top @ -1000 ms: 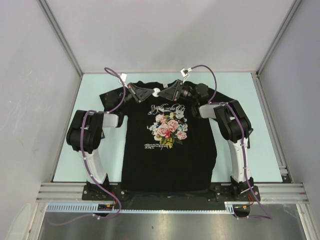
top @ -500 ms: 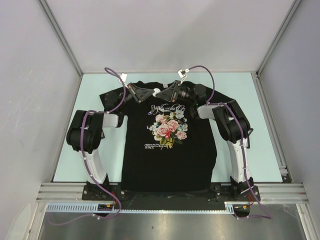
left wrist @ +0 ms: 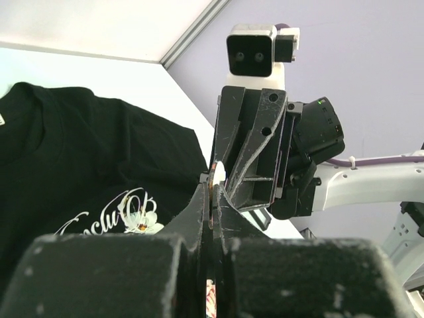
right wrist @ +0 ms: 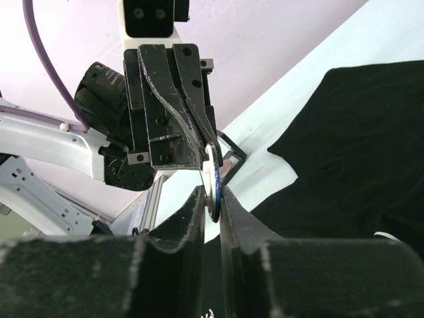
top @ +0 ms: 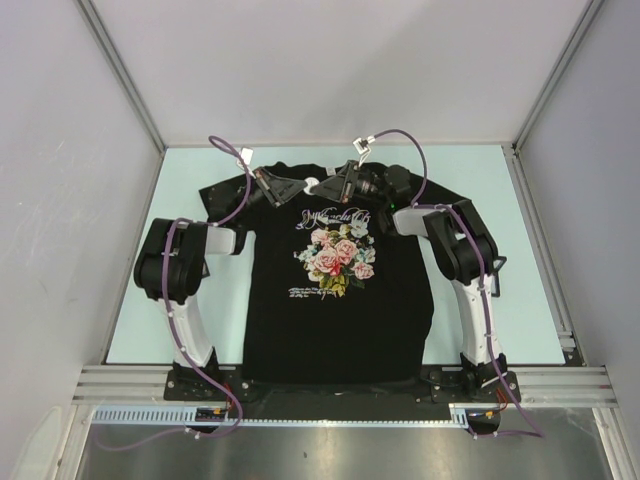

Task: Remove the brooch from the garment

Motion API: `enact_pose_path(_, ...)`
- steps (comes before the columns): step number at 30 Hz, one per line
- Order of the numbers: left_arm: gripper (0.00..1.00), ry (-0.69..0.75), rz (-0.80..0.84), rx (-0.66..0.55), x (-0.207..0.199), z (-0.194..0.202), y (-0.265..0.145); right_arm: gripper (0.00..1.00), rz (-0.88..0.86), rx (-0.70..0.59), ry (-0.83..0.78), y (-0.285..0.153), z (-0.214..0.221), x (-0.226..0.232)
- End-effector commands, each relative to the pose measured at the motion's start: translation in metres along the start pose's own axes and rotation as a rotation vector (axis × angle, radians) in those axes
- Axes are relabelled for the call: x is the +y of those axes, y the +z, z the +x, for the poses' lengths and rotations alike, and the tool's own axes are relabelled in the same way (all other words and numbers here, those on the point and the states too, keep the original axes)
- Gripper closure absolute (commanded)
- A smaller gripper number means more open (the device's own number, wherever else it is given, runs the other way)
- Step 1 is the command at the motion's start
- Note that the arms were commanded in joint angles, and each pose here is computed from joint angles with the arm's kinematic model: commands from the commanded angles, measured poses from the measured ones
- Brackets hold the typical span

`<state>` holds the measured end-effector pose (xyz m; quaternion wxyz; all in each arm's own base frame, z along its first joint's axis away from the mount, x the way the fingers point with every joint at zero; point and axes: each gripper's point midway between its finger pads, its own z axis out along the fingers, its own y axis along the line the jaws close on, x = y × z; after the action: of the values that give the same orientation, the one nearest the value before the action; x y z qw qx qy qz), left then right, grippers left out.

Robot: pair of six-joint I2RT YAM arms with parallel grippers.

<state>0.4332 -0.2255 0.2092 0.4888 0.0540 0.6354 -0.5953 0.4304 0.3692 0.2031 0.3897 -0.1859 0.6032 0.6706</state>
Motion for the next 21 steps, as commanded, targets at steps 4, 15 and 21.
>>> enact_pose_path(4, 1.00, 0.096, 0.121, 0.043, -0.024, 0.000, 0.003, 0.88, -0.037, -0.002, -0.019, 0.011, -0.010, 0.002)
enact_pose_path(15, 1.00, 0.159, 0.157, 0.081, -0.037, 0.005, 0.006, 0.90, -0.012, 0.024, 0.027, 0.016, -0.006, -0.008)
enact_pose_path(21, 1.00, 0.218, 0.153, 0.093, -0.045, 0.007, 0.008, 0.93, 0.016, 0.011, 0.053, 0.015, -0.006, -0.016)
